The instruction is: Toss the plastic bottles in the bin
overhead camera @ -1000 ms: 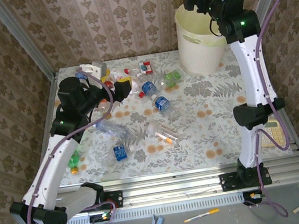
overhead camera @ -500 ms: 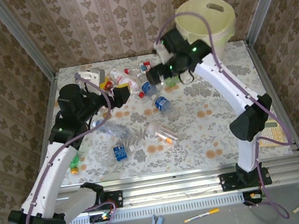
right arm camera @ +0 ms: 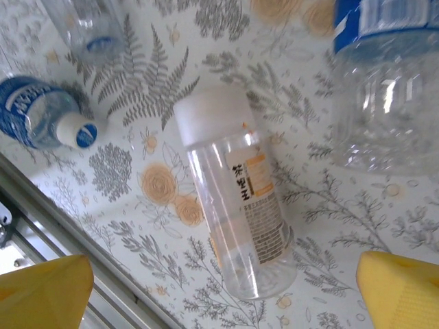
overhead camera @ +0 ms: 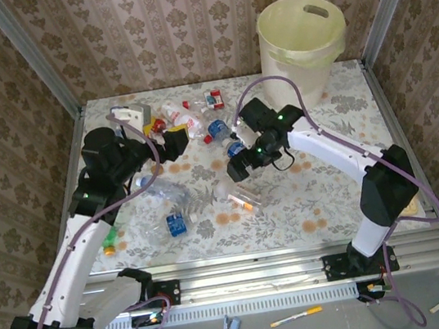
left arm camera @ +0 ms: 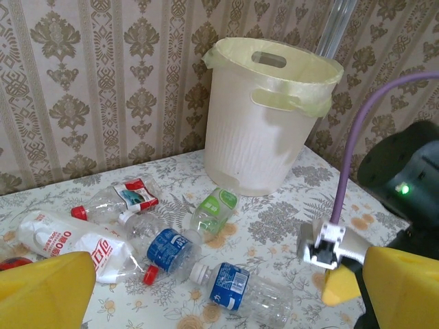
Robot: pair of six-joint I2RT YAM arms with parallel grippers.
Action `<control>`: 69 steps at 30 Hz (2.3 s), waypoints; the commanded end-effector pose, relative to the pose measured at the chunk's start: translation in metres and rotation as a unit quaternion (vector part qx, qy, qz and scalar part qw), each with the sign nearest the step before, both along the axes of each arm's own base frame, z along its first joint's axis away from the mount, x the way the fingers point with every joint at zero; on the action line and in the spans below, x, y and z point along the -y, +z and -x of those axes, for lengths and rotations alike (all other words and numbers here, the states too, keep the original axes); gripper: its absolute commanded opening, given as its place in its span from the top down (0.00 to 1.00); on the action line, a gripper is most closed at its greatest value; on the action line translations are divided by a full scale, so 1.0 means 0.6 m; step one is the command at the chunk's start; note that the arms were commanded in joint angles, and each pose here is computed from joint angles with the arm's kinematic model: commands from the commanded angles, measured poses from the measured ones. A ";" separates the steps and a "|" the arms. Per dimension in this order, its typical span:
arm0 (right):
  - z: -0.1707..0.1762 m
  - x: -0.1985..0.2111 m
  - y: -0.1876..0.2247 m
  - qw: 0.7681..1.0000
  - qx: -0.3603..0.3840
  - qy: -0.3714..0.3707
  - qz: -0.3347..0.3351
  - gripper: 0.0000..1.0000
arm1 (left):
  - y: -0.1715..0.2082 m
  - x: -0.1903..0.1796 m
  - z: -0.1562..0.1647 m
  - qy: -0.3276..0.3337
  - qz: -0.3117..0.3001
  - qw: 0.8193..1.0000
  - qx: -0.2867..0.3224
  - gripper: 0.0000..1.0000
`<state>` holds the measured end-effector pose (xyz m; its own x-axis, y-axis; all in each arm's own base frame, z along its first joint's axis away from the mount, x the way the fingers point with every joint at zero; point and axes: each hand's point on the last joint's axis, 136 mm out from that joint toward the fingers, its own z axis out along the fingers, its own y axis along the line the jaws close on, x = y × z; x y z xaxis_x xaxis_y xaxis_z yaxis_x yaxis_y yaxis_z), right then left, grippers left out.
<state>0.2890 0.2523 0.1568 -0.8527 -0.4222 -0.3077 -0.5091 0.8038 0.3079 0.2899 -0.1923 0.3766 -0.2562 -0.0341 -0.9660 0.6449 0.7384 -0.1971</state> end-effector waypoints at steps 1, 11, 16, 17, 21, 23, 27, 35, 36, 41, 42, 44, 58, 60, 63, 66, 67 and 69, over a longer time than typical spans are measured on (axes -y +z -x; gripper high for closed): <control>0.014 -0.015 -0.023 1.000 -0.012 0.023 0.003 0.01 | 0.006 -0.004 0.012 0.001 0.003 1.000 0.003 0.00; 0.048 -0.018 -0.100 0.994 -0.042 0.068 0.074 0.02 | 0.000 -0.014 0.022 0.010 0.004 1.000 -0.001 0.00; 0.051 -0.014 -0.129 0.990 -0.044 0.078 0.106 0.04 | -0.005 -0.017 0.025 0.013 0.003 1.000 -0.005 0.00; 0.050 -0.013 -0.134 0.990 -0.044 0.078 0.112 0.04 | -0.007 -0.017 0.026 0.013 0.003 1.000 -0.006 0.00; 0.048 -0.012 -0.153 0.987 -0.042 0.086 0.129 0.05 | -0.009 -0.019 0.027 0.016 0.005 1.000 -0.007 0.00; 0.047 -0.014 -0.164 0.985 -0.043 0.093 0.138 0.05 | -0.008 -0.020 0.028 0.017 0.007 1.000 -0.006 0.00; 0.044 -0.018 -0.178 0.984 -0.044 0.099 0.144 0.07 | -0.012 -0.021 0.029 0.018 0.004 1.000 -0.008 0.00; 0.055 -0.037 -0.206 0.981 -0.059 0.116 0.143 0.19 | -0.019 -0.028 0.032 0.027 0.002 1.000 -0.013 0.00; 0.057 -0.037 -0.210 0.980 -0.062 0.118 0.146 0.22 | -0.021 -0.029 0.033 0.028 0.002 0.999 -0.014 0.00; 0.055 -0.041 -0.212 0.981 -0.058 0.116 0.145 0.36 | -0.023 -0.031 0.031 0.033 0.000 0.999 -0.015 0.00; 0.054 -0.042 -0.211 0.981 -0.056 0.116 0.144 0.40 | -0.024 -0.031 0.031 0.033 -0.001 0.999 -0.016 0.00; 0.050 -0.044 -0.205 0.982 -0.047 0.115 0.141 0.47 | -0.024 -0.031 0.030 0.034 -0.001 0.999 -0.017 0.00; 0.012 -0.073 -0.096 0.992 0.060 0.087 0.063 0.65 | -0.047 -0.037 0.008 0.063 -0.002 0.997 -0.039 0.00; 0.000 -0.080 -0.065 0.992 0.091 0.077 0.043 0.66 | -0.044 -0.037 0.006 0.064 -0.001 0.997 -0.035 0.00; -0.021 -0.084 -0.012 0.988 0.143 0.059 0.021 0.68 | -0.040 -0.037 0.005 0.063 0.000 0.998 -0.029 0.00; -0.047 -0.081 0.050 0.980 0.198 0.036 -0.001 0.71 | -0.036 -0.035 0.005 0.059 0.000 0.998 -0.025 0.00; -0.053 -0.079 0.063 0.977 0.209 0.029 -0.006 0.72 | -0.034 -0.034 0.004 0.059 0.001 0.998 -0.023 0.00; -0.072 -0.071 0.112 0.969 0.246 0.005 -0.026 0.74 | -0.033 -0.033 0.004 0.057 0.002 0.998 -0.021 0.00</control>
